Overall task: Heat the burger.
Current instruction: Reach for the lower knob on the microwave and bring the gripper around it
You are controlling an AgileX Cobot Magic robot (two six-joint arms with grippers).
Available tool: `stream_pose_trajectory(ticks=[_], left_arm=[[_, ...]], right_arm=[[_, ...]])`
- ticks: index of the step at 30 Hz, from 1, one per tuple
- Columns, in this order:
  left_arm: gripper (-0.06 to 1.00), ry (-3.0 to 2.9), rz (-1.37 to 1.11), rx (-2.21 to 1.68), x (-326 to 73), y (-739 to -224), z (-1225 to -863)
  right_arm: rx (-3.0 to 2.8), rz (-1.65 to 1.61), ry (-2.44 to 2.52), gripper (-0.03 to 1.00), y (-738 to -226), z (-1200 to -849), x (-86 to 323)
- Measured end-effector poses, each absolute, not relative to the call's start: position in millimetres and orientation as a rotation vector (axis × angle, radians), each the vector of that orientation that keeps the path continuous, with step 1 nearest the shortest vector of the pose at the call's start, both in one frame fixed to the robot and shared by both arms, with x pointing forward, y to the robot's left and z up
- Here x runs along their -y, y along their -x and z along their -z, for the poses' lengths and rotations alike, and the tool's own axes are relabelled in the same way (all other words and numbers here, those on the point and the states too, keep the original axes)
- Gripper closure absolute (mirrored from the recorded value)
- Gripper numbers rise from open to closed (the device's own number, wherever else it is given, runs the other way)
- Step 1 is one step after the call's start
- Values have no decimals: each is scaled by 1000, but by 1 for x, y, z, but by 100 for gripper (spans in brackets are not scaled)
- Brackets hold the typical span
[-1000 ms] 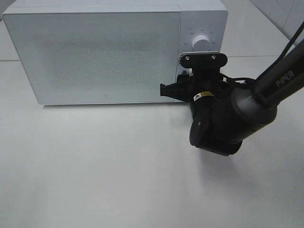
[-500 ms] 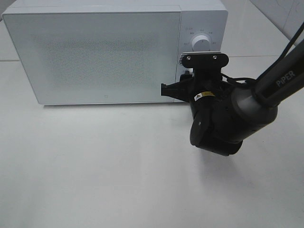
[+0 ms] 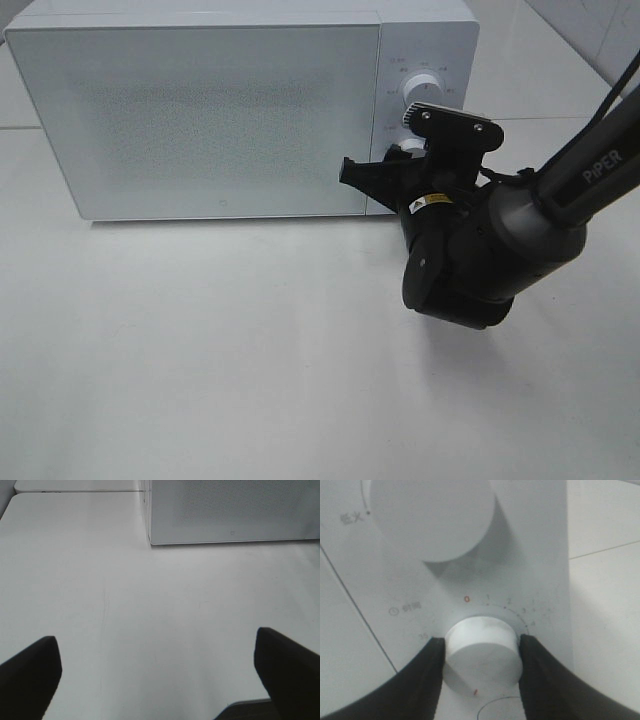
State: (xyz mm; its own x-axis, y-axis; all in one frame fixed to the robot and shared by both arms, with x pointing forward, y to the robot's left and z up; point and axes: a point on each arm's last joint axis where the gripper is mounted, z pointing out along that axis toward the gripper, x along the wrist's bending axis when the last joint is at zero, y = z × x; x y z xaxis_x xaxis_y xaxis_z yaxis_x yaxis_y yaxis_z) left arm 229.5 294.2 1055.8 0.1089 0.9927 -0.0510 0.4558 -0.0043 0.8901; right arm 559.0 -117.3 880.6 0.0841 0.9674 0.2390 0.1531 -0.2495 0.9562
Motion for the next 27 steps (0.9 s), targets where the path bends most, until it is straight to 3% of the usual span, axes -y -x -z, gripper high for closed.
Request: stream_pose_trajectory(ticks=[27], left_arm=[[-5,-1580,-840,-1462,-294,-229,-1056]], right_arm=[[-666,-1716,-2013,53,-557,-879,120]])
